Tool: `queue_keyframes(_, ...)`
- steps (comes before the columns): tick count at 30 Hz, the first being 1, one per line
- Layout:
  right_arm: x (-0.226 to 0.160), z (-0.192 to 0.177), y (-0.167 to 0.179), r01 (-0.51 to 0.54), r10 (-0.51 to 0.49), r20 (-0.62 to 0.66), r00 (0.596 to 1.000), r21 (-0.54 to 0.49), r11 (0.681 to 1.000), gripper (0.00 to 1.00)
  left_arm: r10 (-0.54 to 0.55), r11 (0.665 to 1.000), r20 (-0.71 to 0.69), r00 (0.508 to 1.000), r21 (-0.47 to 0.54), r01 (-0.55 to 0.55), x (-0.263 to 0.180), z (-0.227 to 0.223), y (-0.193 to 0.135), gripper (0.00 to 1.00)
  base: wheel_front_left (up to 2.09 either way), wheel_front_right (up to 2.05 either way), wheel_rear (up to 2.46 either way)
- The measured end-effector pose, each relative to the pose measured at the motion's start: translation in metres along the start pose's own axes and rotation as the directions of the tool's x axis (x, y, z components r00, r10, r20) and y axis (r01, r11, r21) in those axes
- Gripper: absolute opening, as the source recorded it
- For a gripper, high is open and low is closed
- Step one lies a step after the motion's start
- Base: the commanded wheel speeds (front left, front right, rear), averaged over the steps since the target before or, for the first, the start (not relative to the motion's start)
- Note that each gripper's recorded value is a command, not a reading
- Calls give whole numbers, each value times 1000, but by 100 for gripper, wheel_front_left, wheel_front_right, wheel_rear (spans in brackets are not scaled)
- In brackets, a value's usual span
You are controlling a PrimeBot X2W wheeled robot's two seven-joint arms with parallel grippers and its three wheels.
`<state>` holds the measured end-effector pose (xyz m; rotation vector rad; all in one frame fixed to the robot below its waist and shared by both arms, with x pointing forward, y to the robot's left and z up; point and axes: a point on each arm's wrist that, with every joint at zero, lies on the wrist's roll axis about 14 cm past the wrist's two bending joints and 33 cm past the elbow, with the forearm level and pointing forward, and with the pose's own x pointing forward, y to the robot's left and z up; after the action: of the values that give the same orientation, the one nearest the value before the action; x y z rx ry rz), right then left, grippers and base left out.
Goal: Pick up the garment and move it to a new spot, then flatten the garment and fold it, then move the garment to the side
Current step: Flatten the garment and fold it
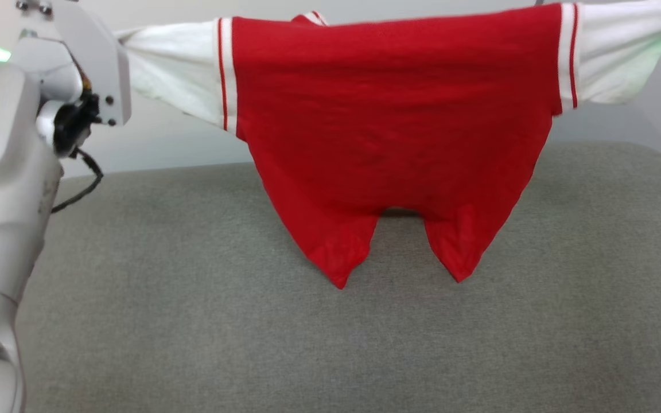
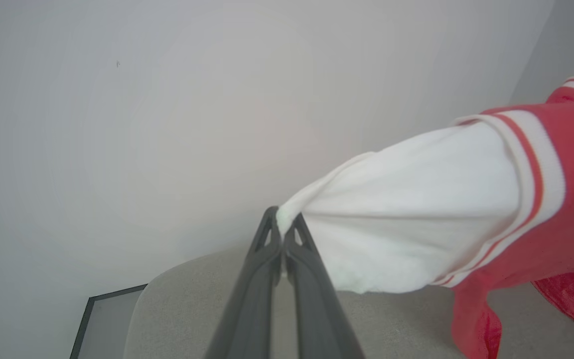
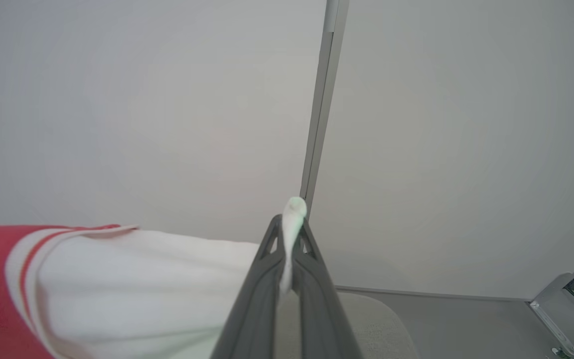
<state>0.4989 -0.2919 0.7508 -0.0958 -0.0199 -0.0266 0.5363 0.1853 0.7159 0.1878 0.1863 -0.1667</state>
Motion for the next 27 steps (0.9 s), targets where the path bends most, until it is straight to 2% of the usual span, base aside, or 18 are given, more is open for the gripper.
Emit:
queue_keyframes(13, -3, 37, 15, -19, 19, 79, 997, 6, 1000, 0, 17, 1000, 126, 992, -9, -16, -3, 65, -11, 0, 0, 0, 0)
queue_keyframes(18, 0, 55, 35, -54, 53, 127, 990, -2, 999, 0, 20, 1000, 204, 979, -7, -19, -7, 97, -16, 0, 0, 0, 0)
queue_keyframes(27, 14, 67, 62, -100, 99, 167, 981, -5, 995, 0, 39, 999, 256, 966, 13, -44, 0, 120, -17, 0, 0, 0, 0)
